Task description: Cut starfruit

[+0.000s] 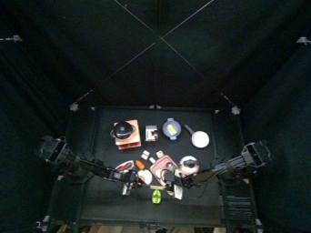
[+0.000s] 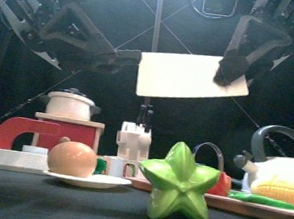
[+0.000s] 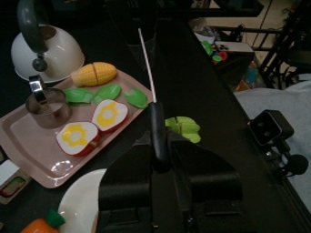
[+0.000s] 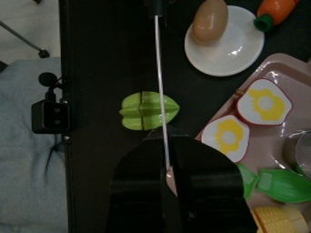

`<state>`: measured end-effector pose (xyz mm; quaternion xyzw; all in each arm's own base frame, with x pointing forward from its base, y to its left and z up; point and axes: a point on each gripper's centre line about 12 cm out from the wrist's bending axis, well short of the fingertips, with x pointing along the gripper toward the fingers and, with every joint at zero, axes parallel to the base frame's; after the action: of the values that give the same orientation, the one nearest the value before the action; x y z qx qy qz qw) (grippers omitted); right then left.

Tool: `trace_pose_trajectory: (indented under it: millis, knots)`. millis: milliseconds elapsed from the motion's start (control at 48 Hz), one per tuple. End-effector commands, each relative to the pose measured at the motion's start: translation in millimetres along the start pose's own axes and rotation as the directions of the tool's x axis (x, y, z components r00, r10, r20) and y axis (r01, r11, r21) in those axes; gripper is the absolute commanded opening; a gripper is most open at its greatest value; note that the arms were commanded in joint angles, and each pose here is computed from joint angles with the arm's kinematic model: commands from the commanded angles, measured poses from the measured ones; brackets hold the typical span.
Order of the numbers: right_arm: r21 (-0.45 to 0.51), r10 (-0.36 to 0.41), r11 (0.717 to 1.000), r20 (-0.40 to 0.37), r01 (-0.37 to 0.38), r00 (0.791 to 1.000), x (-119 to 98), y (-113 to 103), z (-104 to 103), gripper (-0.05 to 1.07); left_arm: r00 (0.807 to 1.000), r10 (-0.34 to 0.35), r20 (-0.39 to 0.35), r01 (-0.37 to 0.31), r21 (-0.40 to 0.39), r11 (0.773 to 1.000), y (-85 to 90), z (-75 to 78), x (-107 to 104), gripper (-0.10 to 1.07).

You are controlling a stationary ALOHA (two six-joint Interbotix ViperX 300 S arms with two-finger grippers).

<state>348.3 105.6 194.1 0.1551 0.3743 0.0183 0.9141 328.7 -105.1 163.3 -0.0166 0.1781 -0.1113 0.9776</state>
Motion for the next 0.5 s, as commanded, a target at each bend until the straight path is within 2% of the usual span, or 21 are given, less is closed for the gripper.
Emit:
trace_pose_trajectory:
  millis: [0, 292, 479]
  knots:
    - [0.003, 0.020, 1.000, 0.029, -0.020, 0.999, -5.4, 5.9, 9.2, 0.35, 1.000, -0.011, 0.008, 0.011, 0.008, 1.000, -4.2, 2.5, 1.5, 0.37]
    - [-0.031, 0.053, 0.998, -0.001, -0.053, 0.999, -2.5, 23.9, -2.7, 0.35, 0.997, -0.077, -0.018, 0.077, 0.033, 0.996, -29.8, -6.1, 5.4, 0.36]
    - [-0.067, 0.044, 0.997, -0.038, -0.047, 0.998, 10.9, 30.8, -11.1, 0.35, 0.996, -0.079, -0.048, 0.079, -0.008, 0.997, -40.8, -15.8, 9.6, 0.36]
